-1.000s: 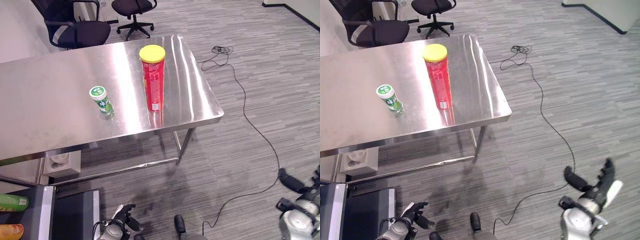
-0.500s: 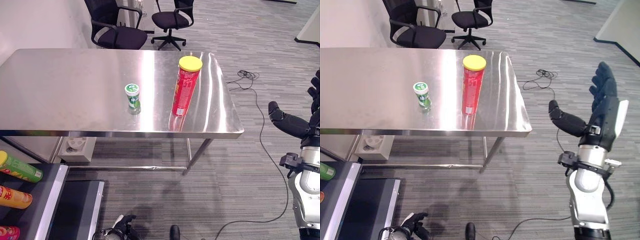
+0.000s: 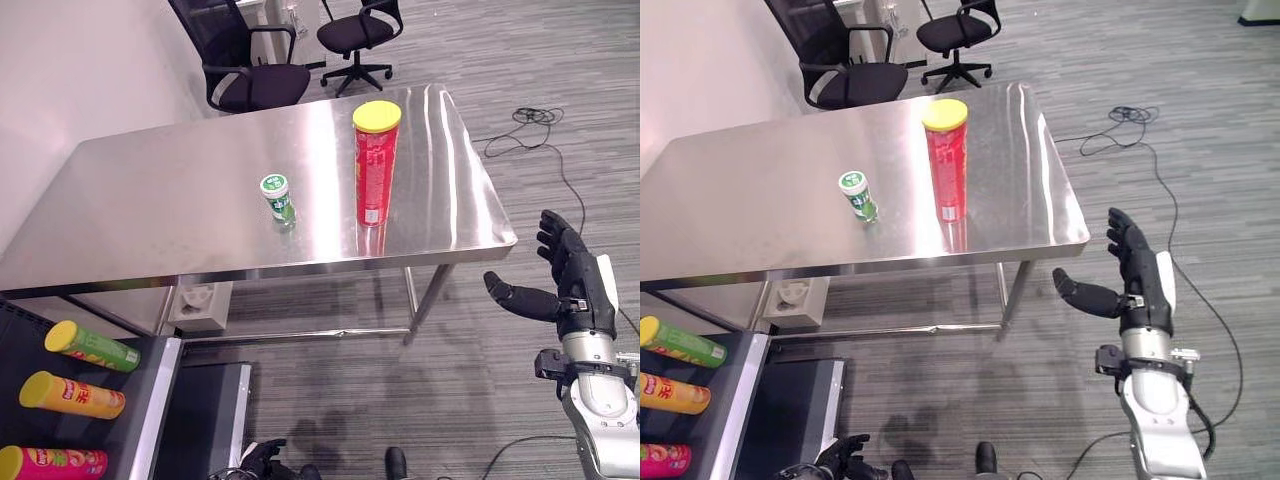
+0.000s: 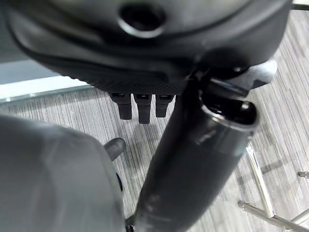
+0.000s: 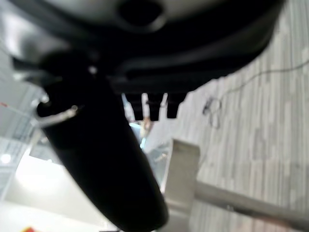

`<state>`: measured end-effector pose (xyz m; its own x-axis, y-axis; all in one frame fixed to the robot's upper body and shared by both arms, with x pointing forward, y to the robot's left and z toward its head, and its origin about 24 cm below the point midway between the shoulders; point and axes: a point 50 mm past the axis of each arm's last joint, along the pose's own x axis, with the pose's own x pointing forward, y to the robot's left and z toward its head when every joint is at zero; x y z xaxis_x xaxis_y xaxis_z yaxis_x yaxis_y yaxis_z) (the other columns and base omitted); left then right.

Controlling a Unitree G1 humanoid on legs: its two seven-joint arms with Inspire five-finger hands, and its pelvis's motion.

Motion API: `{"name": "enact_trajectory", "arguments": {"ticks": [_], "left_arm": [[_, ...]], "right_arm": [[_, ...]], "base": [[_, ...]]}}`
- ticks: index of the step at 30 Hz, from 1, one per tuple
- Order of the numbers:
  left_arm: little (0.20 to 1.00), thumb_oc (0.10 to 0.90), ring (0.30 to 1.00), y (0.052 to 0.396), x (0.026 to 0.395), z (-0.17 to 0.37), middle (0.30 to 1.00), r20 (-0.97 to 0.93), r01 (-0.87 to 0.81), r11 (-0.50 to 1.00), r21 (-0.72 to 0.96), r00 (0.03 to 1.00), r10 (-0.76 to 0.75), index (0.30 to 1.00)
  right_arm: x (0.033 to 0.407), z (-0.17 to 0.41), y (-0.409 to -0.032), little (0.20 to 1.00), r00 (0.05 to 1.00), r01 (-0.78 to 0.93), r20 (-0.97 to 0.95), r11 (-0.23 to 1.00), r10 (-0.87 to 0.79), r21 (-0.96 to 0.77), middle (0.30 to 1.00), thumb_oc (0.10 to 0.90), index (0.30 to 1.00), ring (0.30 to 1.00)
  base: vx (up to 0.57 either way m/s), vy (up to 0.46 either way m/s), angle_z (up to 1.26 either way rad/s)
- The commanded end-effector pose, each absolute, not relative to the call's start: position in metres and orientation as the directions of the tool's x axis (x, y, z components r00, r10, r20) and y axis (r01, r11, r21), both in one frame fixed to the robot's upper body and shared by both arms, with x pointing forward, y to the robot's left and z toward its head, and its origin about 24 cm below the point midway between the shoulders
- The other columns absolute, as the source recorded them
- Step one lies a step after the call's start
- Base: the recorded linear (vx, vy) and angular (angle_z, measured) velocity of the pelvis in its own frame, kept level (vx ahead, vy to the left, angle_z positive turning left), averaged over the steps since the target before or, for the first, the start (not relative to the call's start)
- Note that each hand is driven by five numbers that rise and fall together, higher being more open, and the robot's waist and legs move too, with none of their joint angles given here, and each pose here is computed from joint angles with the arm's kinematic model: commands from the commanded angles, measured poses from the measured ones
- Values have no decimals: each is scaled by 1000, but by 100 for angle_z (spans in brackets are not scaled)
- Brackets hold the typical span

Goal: Put the goods on the table back onto the shelves and tidy them up.

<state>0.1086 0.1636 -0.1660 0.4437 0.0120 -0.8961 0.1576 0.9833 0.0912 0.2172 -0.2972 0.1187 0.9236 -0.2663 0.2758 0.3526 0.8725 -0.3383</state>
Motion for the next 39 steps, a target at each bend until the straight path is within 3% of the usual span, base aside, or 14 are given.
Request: {"name": "enact_trajectory", "arguments": {"ticks": [1, 7, 24, 39], "left_arm": [[900, 800, 900, 173, 100, -169, 900, -911, 196, 972, 134, 410, 43, 900], [900, 800, 900, 167, 106, -167, 900, -905, 313, 938, 150, 425, 2, 900], [900, 800, 900, 181, 101, -168, 900, -913, 293, 940, 173, 406, 42, 900], [900, 800, 900, 196, 112, -162, 900, -891, 286, 932, 224, 448, 77, 900]], "right_arm": [[208, 189, -275, 900, 752, 396, 641, 882, -153, -254, 900, 800, 900, 900], [210, 204, -265, 900, 714, 350, 693, 907, -97, -233, 900, 800, 900, 900], [257, 203, -279, 900, 789, 292, 598, 942, -141, -163, 900, 800, 900, 900], [246, 231, -288, 900, 704, 285, 694, 955, -149, -84, 900, 800, 900, 900]], "base": [[23, -14, -9], [40, -13, -4], [26, 22, 5], [28, 58, 4]]}}
